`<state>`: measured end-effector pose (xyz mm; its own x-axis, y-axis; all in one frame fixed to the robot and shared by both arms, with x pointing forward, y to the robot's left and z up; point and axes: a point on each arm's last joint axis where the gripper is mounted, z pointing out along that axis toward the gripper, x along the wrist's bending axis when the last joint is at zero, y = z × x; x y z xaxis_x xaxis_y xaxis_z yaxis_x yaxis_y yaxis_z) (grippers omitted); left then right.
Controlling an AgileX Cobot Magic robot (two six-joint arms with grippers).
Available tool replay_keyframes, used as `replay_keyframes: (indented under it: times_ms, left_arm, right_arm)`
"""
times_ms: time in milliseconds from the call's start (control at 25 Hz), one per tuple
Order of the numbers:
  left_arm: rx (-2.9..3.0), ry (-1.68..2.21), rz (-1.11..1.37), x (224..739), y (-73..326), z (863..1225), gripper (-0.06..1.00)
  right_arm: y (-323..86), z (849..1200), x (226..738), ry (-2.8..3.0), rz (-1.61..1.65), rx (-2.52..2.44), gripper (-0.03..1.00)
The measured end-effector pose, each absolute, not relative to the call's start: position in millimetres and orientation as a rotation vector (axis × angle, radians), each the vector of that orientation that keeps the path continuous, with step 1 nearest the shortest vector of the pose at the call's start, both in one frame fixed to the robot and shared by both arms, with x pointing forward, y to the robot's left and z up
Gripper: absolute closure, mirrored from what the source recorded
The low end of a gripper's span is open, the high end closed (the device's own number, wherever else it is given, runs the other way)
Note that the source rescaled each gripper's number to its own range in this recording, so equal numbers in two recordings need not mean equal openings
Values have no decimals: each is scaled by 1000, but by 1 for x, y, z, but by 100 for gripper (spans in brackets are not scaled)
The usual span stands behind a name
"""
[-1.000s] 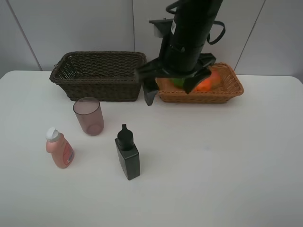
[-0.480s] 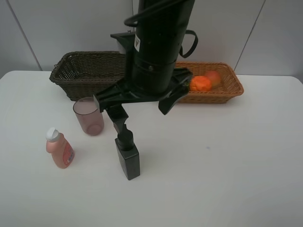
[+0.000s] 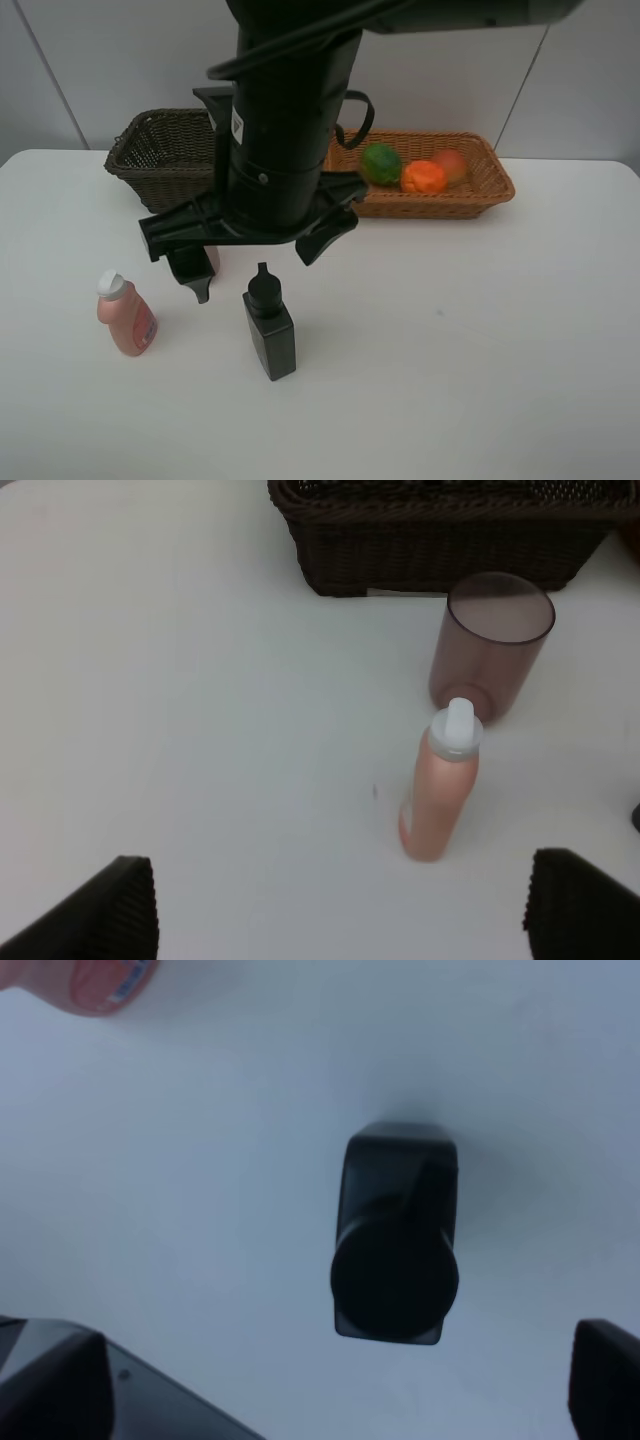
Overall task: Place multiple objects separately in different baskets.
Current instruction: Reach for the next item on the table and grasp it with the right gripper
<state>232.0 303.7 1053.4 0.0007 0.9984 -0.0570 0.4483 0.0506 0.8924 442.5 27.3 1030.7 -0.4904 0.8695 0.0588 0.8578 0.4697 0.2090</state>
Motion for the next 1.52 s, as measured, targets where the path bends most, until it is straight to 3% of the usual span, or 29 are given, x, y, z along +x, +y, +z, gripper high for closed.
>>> replay_keyframes:
  times_ms: [1200, 1520]
  left_arm:
    - [1503, 1556, 900, 232, 304, 1053, -2]
    - [1503, 1556, 900, 232, 304, 1053, -2]
  right_arm:
    - [47, 942, 465, 2571, 126, 1535, -1]
    - [51, 941, 466, 2574, 175, 1532, -1]
